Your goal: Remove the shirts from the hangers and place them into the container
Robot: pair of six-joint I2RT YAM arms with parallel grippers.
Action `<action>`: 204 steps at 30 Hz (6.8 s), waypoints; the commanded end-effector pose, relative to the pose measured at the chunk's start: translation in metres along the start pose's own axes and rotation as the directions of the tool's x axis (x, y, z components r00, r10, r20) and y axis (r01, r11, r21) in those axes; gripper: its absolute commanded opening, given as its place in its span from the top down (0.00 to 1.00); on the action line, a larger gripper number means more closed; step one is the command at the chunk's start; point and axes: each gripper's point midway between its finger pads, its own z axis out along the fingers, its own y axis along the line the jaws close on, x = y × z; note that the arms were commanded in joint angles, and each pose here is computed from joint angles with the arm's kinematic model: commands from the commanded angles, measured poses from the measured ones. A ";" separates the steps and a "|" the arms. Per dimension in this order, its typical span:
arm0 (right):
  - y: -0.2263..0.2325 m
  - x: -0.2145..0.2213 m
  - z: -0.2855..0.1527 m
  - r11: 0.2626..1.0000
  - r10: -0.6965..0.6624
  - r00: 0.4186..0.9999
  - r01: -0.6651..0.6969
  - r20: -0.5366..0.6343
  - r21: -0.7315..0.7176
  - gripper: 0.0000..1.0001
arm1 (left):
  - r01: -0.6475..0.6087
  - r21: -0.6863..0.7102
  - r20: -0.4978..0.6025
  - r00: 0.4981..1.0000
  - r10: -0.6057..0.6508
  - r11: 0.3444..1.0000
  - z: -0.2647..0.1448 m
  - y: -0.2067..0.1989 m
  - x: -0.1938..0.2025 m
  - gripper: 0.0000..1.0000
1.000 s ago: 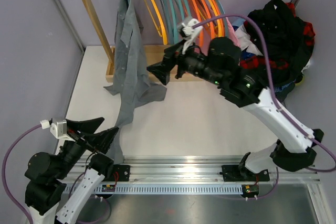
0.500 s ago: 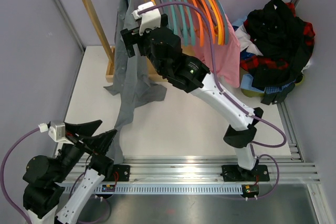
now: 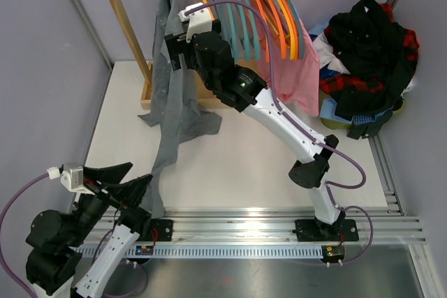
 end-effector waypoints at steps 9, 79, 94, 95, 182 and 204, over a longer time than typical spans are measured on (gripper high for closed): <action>0.029 0.027 0.044 0.937 0.161 0.986 -0.169 -0.051 -0.306 0.24 | 0.010 0.041 0.112 0.994 -0.015 0.999 -0.031 -0.009 -0.015 0.01; -0.001 0.119 -0.390 0.509 -0.104 0.905 -0.307 -0.412 -0.804 1.00 | -0.202 0.656 -0.034 0.955 0.296 0.727 0.066 -0.093 0.020 0.01; -0.013 0.103 -0.396 0.509 -0.056 0.940 -0.263 -0.336 -0.819 1.00 | -0.018 0.926 -0.118 0.936 0.332 0.378 0.027 -0.130 0.043 0.49; -0.012 0.104 -0.396 0.509 -0.056 0.938 -0.267 -0.341 -0.818 1.00 | -0.026 0.926 -0.110 0.937 0.333 0.378 0.026 -0.130 0.043 0.55; -0.042 0.206 -0.250 0.913 0.291 0.908 -0.358 -0.301 -0.198 1.00 | -0.402 0.498 0.408 0.891 0.202 0.768 0.006 -0.117 -0.087 1.00; 0.079 0.303 -0.274 0.820 0.004 0.765 -0.371 -0.645 -0.436 1.00 | -0.214 0.156 0.147 0.970 0.191 0.964 0.159 -0.006 -0.066 1.00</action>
